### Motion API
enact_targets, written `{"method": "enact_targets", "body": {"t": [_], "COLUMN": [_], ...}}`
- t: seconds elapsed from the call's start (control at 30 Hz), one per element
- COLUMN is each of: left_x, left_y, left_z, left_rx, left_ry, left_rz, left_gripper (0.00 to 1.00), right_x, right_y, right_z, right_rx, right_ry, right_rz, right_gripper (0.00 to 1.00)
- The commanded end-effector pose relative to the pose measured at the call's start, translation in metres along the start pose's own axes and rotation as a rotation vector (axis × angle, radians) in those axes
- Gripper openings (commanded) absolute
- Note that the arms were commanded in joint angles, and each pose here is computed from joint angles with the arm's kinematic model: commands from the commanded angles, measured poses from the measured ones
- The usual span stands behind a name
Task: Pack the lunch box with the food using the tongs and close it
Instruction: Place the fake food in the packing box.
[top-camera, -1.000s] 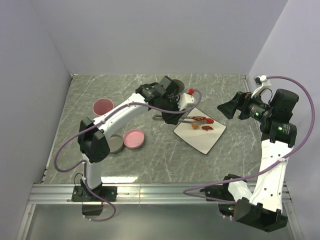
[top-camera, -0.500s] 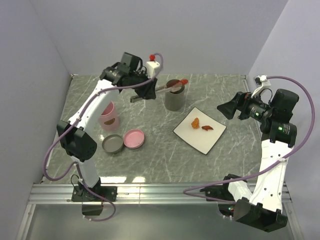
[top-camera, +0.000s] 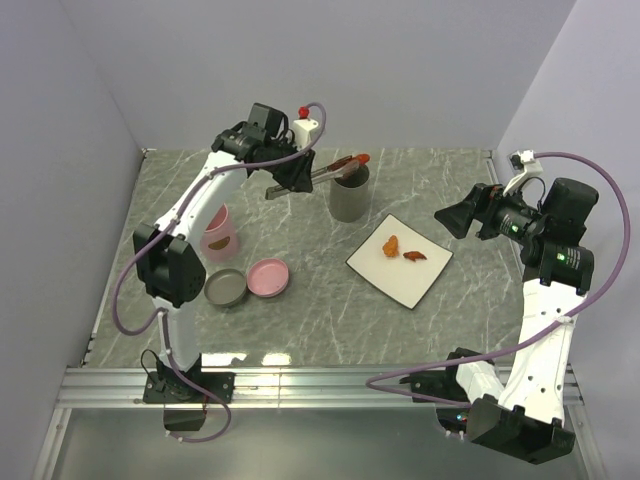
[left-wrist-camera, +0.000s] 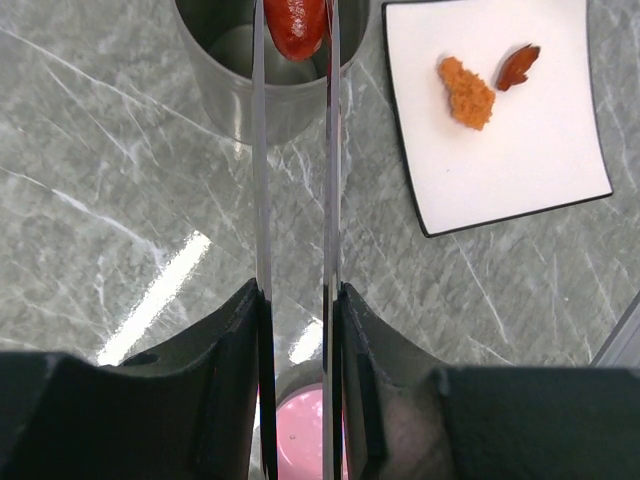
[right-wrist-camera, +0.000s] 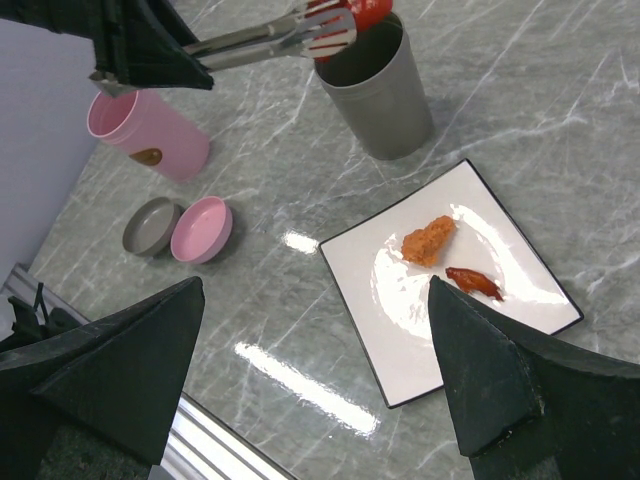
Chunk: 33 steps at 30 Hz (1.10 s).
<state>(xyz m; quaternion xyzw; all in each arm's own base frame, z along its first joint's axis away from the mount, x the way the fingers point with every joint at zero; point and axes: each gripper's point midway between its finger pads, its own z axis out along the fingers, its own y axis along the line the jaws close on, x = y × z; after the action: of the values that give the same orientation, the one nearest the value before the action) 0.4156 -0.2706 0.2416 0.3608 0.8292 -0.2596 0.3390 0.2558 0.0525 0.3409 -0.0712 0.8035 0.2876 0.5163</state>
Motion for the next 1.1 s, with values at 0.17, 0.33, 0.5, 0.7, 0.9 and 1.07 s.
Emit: {"method": "enact_targets", "body": {"t": [0.17, 0.33, 0.5, 0.7, 0.9, 1.07], "left_x": [-0.027, -0.024, -0.025, -0.030, -0.039, -0.041], "left_y": [0.003, 0.005, 0.005, -0.003, -0.016, -0.049], "left_z": [0.006, 0.010, 0.006, -0.005, -0.022, -0.039], "left_rx": [0.004, 0.003, -0.005, 0.008, 0.034, 0.099], "left_ry": [-0.086, -0.075, -0.080, -0.095, -0.125, -0.143], "left_rz": [0.033, 0.027, 0.026, 0.031, 0.044, 0.097], "left_gripper": [0.03, 0.15, 0.41, 0.52, 0.55, 0.57], "right_x": [-0.013, -0.012, -0.012, -0.013, -0.013, -0.013], "right_y": [0.004, 0.003, 0.003, 0.004, 0.004, 0.002], "right_z": [-0.005, -0.005, -0.004, -0.004, -0.003, -0.002], "right_rx": [0.000, 0.006, 0.006, -0.002, -0.006, -0.004], "right_ry": [-0.031, -0.032, -0.031, -0.031, -0.029, -0.028], "right_rz": [-0.040, -0.038, -0.035, -0.032, -0.029, -0.024], "right_gripper": [1.00, 1.00, 1.00, 1.00, 1.00, 1.00]}}
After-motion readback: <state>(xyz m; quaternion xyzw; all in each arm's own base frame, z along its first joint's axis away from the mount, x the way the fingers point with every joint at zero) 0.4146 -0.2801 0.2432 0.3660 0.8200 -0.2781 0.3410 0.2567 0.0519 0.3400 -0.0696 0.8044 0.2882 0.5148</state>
